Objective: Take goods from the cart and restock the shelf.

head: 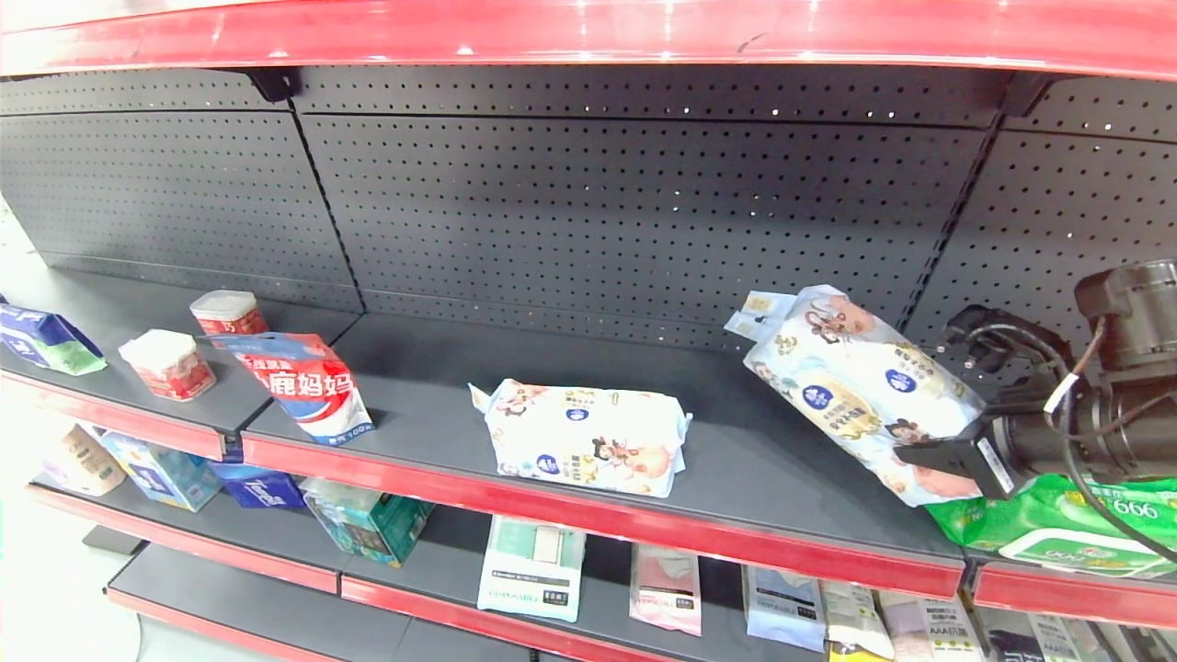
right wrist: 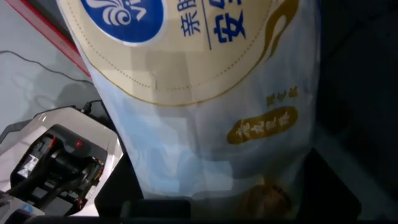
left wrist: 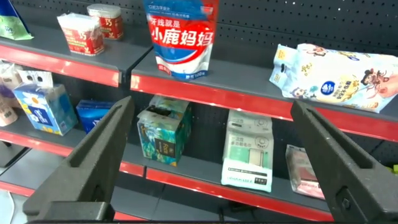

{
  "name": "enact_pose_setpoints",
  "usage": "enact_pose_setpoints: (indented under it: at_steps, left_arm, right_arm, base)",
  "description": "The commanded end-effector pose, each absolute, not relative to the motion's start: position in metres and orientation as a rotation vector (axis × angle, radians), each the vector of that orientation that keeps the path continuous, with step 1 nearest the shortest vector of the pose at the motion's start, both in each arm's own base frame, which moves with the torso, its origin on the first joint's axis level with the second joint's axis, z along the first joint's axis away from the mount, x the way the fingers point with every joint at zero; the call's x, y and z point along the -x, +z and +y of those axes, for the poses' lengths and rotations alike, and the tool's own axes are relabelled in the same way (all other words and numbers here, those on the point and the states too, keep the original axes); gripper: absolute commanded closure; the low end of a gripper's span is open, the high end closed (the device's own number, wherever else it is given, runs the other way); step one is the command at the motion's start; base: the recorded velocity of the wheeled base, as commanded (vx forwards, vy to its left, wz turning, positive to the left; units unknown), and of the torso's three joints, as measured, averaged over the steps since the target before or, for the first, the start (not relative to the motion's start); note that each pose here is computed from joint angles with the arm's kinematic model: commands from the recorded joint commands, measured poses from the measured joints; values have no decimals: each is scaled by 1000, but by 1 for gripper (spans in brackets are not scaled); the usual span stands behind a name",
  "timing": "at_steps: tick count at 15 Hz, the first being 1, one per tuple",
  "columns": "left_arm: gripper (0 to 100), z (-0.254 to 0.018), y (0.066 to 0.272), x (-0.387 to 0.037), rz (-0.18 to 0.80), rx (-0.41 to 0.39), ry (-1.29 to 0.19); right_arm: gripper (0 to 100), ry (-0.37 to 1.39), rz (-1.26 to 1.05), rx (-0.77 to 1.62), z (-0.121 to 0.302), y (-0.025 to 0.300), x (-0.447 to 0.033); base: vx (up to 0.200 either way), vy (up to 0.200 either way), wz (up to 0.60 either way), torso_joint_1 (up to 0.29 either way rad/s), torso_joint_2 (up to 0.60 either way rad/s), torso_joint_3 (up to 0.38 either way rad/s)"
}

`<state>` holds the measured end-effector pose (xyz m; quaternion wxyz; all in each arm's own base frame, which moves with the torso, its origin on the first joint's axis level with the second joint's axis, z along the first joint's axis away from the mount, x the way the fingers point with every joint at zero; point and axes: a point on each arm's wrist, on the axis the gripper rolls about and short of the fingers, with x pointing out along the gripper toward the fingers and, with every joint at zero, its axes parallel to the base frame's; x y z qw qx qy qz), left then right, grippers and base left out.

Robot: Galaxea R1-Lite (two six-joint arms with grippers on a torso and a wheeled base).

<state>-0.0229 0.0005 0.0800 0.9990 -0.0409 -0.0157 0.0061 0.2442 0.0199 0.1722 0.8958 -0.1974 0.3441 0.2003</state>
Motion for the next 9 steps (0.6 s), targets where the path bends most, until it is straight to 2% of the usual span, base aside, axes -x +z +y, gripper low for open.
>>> enact_pose_setpoints:
  at_steps: [1,4,9]
  left_arm:
    - [0,1,80,23,-31,82,13]
    - [0,1,80,23,-31,82,13]
    - [0,1,80,23,-31,82,13]
  right_arm:
    - [100,438,724,416,26,169,-251]
    - [100,469,722,425,37,168,-262]
    - [100,515,717,444,53,159,-314]
  base:
    - [0,0,0,0,0,0]
    - [0,0,0,0,0,0]
    - [0,0,0,0,0,0]
